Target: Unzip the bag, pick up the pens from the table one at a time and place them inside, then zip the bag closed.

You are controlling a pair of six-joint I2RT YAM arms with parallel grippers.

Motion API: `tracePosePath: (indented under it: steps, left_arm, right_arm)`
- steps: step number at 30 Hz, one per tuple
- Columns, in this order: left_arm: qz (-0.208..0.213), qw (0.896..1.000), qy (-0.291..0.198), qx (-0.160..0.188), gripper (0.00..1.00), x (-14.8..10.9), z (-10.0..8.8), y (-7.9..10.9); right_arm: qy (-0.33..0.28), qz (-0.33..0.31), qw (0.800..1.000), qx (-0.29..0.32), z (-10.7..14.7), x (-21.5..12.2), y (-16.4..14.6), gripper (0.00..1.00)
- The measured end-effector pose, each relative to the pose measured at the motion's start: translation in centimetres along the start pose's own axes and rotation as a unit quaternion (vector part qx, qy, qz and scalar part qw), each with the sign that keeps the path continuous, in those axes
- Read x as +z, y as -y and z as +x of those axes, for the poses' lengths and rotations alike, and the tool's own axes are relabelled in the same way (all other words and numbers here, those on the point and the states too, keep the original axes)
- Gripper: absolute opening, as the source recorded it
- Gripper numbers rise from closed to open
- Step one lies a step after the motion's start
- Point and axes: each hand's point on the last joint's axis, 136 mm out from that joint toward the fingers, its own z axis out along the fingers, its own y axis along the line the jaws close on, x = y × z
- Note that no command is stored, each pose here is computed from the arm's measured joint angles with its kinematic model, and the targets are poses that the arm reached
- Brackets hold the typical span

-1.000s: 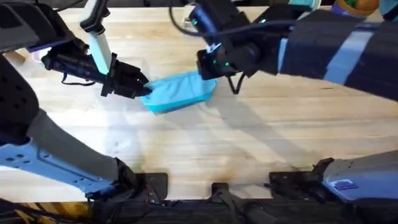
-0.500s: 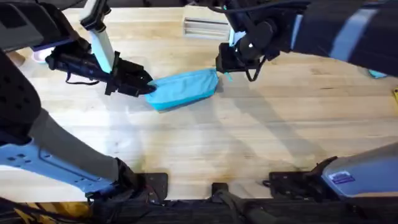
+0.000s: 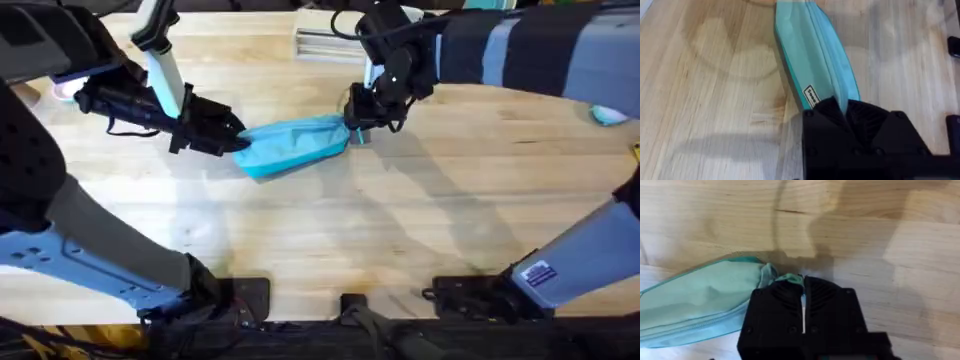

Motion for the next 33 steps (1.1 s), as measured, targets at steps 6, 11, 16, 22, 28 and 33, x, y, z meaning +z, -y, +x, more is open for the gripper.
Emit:
tracePosePath:
  steps: [6, 11, 16, 22, 28, 33]
  left_arm:
    - [0.002, 1.0, -0.007, 0.0, 0.042, 0.0, 0.3, 0.1]
    - [-0.004, 0.999, -0.032, -0.001, 0.042, -0.6, 1.6, -0.1]
    - [-0.005, 0.999, -0.035, 0.001, 0.042, -0.6, 1.7, -0.2]
    - [-0.005, 0.999, -0.035, 0.0, 0.042, -0.6, 1.7, -0.1]
    - [-0.004, 0.999, -0.034, -0.001, 0.042, -0.6, 1.7, -0.1]
    - [-0.004, 0.999, -0.034, -0.001, 0.042, -0.6, 1.7, -0.1]
  right_arm:
    - [0.021, -0.002, 1.0, 0.002, -1.0, -1.6, -0.2, 0.072]
    - [0.108, 0.038, 0.993, 0.035, -5.0, -7.5, 2.7, 0.317]
    - [0.146, 0.032, 0.988, 0.026, -5.1, -12.4, 2.6, 0.478]
    - [0.181, 0.022, 0.983, -0.023, -3.8, -17.5, 2.1, 0.917]
    - [0.2, 0.011, 0.977, -0.075, -2.1, -20.7, 1.4, 0.997]
    - [0.203, 0.011, 0.976, -0.082, -2.0, -21.0, 1.4, 0.997]
